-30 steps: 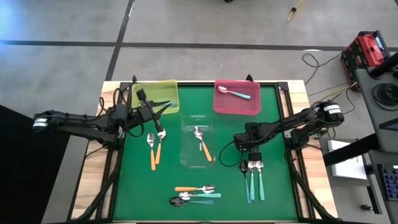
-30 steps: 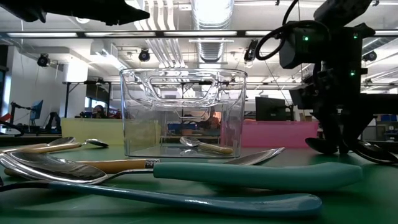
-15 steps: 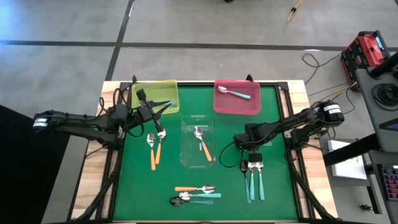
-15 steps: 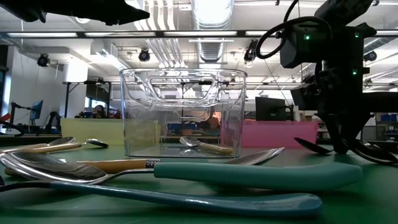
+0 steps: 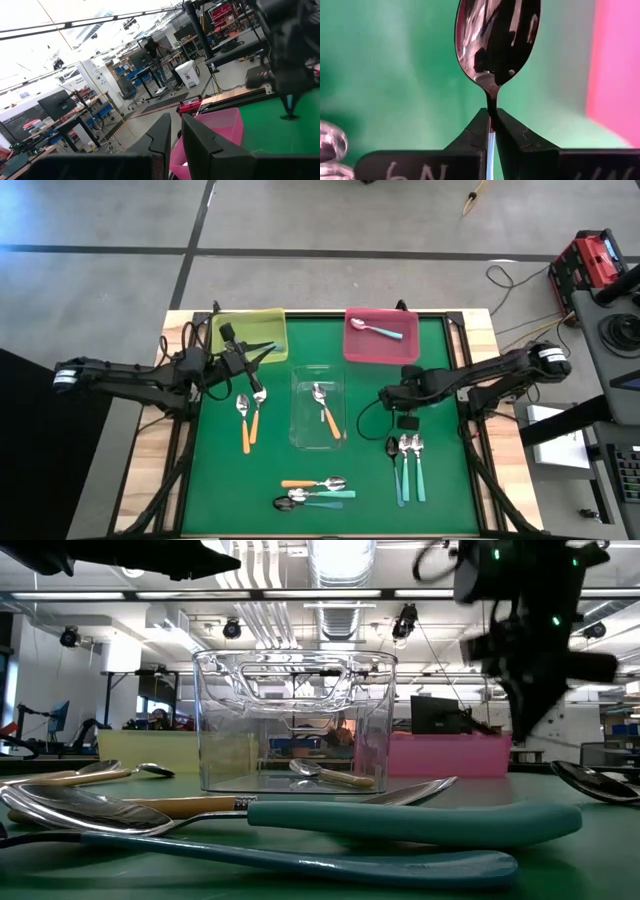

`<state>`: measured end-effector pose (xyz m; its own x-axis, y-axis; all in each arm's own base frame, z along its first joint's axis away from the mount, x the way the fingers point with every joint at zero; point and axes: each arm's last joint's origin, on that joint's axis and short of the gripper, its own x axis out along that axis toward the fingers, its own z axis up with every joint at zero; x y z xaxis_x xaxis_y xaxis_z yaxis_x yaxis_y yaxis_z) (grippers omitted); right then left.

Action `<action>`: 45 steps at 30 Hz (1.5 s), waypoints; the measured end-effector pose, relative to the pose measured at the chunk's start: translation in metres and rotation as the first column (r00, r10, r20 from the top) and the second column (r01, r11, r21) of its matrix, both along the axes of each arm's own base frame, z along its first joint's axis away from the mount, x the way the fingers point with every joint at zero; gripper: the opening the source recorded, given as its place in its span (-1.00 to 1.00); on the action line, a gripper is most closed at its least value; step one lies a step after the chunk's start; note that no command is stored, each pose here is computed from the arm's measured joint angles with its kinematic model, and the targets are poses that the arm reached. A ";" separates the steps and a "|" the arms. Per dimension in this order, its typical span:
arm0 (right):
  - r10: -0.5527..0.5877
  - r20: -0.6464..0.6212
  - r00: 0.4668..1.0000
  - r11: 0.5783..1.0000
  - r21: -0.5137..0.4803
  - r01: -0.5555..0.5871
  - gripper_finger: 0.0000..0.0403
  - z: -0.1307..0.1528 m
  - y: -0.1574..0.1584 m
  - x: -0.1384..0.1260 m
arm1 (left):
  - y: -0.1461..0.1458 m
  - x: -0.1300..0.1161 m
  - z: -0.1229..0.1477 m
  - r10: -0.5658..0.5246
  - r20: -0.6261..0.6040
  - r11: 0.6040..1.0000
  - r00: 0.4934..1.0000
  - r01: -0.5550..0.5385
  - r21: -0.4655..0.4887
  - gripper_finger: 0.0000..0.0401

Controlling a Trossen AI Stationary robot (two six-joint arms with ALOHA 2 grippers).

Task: Sort silverware by color (type)
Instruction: Put the middle right blue spoon into the yellow bin

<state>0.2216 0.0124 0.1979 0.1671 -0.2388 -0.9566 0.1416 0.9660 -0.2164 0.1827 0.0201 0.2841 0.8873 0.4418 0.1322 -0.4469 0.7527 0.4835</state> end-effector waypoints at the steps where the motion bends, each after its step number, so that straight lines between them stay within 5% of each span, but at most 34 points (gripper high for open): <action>1: -0.012 0.043 0.999 1.000 -0.014 0.012 -0.95 0.008 0.000 0.000 | 0.000 0.000 0.000 0.000 0.000 1.000 1.000 0.000 0.001 -0.86; 8: -0.045 0.287 0.957 0.993 -0.093 0.074 -0.95 0.063 -0.003 0.006 | 0.000 -0.004 0.004 0.002 0.021 1.000 1.000 -0.002 0.009 -0.86; 15: -0.002 0.566 0.824 0.990 -0.118 0.084 -0.95 0.116 -0.006 0.034 | -0.001 -0.011 0.008 -0.002 0.059 1.000 0.998 0.002 -0.001 -0.86; 21: 0.118 0.707 0.697 0.970 -0.234 0.073 -0.95 0.145 -0.021 0.066 | 0.000 -0.017 0.009 -0.001 0.083 1.000 0.997 0.001 -0.006 -0.86; 28: 0.237 0.818 0.524 0.958 -0.286 0.013 -0.95 0.150 -0.059 0.101 | 0.000 -0.027 0.006 0.010 0.107 1.000 0.994 -0.010 -0.005 -0.86; 36: 0.300 0.888 0.348 0.947 -0.322 0.006 -0.95 0.133 -0.104 0.138 | 0.003 -0.046 0.004 0.145 0.145 0.989 0.979 -0.144 -0.019 -0.86; 45: 0.318 0.900 0.299 0.945 -0.326 -0.022 -0.95 0.126 -0.151 0.181 | 0.005 -0.058 -0.010 0.228 0.134 0.973 0.965 -0.230 0.003 -0.86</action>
